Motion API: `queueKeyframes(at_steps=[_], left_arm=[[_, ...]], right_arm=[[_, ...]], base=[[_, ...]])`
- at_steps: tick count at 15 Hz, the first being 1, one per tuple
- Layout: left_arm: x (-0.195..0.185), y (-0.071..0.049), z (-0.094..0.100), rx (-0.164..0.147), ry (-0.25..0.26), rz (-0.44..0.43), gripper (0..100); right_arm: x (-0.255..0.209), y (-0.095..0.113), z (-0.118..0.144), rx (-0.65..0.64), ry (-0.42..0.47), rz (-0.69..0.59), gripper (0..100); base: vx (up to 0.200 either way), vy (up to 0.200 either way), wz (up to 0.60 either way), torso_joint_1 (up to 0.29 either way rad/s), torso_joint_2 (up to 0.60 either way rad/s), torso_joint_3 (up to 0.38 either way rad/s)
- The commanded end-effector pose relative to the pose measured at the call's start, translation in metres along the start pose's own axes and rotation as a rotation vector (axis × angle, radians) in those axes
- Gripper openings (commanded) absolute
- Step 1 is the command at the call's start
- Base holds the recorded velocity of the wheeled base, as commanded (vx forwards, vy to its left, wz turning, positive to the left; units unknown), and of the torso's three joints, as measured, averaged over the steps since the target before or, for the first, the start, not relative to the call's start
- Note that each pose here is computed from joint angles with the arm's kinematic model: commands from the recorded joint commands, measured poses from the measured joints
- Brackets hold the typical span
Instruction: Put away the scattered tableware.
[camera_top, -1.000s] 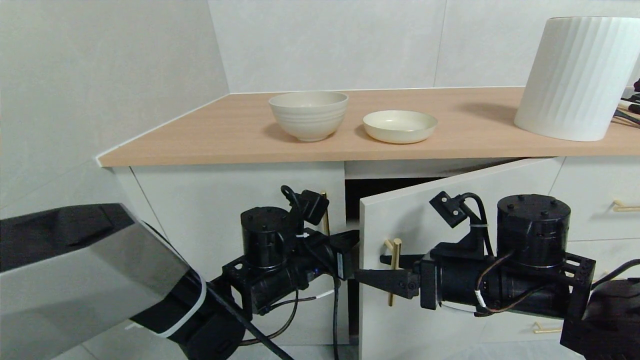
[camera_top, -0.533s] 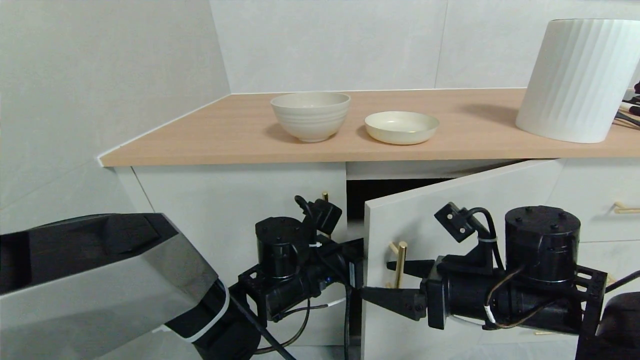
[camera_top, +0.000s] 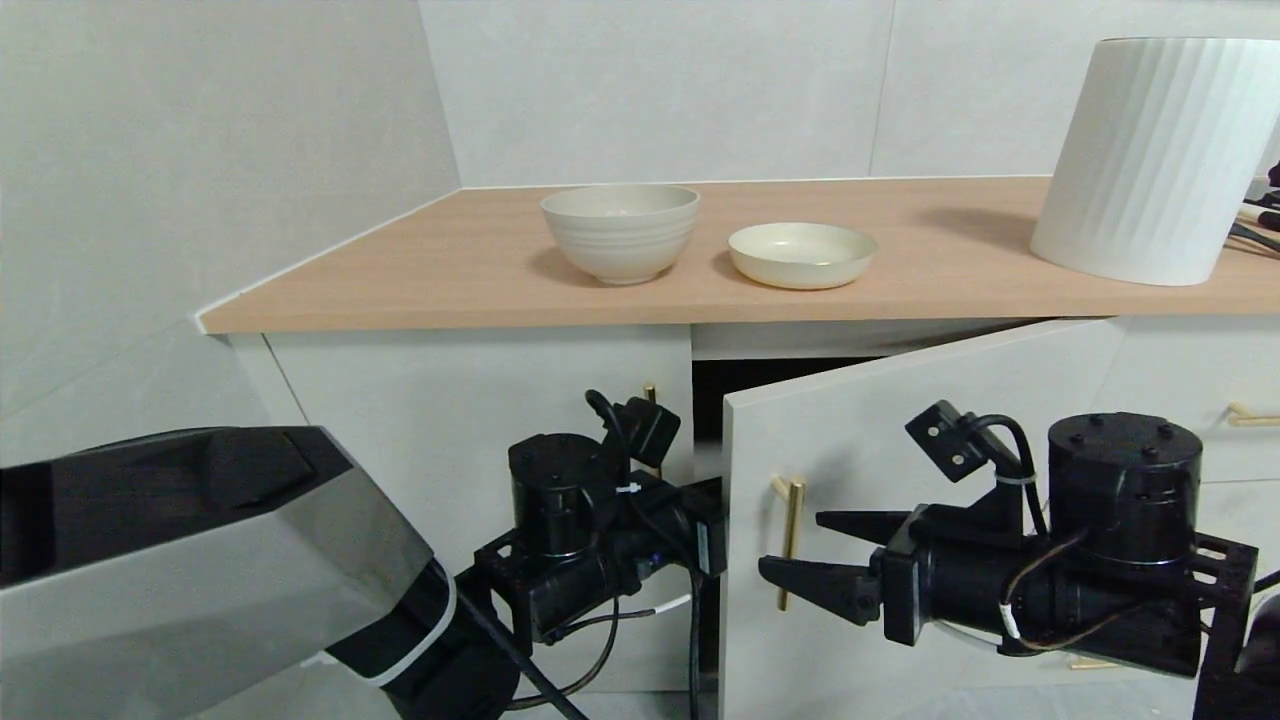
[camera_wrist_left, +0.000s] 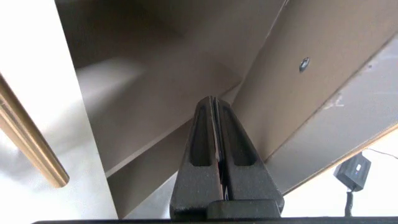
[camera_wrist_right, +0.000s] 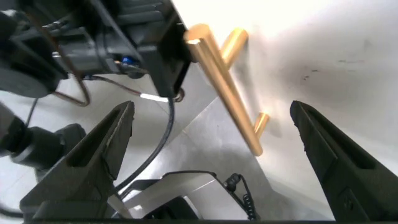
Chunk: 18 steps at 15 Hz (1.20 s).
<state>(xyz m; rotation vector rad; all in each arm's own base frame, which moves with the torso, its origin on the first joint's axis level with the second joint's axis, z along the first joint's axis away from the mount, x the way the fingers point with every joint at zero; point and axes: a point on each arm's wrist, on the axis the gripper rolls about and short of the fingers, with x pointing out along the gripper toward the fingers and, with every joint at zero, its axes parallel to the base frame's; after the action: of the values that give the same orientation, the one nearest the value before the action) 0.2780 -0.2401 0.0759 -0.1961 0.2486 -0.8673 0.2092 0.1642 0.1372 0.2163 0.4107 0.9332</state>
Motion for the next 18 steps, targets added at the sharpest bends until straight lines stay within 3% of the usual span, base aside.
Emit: queueKeyframes(at_steps=[1,8,11,15,18], left_arm=[[-0.006,-0.003,0.007,0.005,-0.019,-0.005,0],[-0.01,-0.004,0.006,0.003,-0.003,-0.032,0],[-0.008,-0.006,0.005,0.004,0.001,-0.042,0],[-0.004,-0.007,0.003,0.004,0.011,-0.068,0],[0.007,-0.007,0.012,0.005,0.006,-0.068,0]], right_arm=[[-0.027,0.01,0.005,0.0,-0.016,-0.004,100],[-0.072,0.024,-0.007,0.05,0.114,-0.002,100],[-0.078,0.027,-0.005,0.043,0.093,0.006,100],[-0.087,0.032,-0.002,0.033,0.072,0.02,100],[-0.086,0.032,-0.003,0.034,0.078,0.021,100]], base=[[0.0,0.0,0.0,0.0,0.0,0.0],[0.0,0.0,0.0,0.0,0.0,0.0],[0.0,0.0,0.0,0.0,0.0,0.0],[-0.2,0.0,0.0,0.007,0.0,0.001],[0.0,0.0,0.0,0.0,0.0,0.0]])
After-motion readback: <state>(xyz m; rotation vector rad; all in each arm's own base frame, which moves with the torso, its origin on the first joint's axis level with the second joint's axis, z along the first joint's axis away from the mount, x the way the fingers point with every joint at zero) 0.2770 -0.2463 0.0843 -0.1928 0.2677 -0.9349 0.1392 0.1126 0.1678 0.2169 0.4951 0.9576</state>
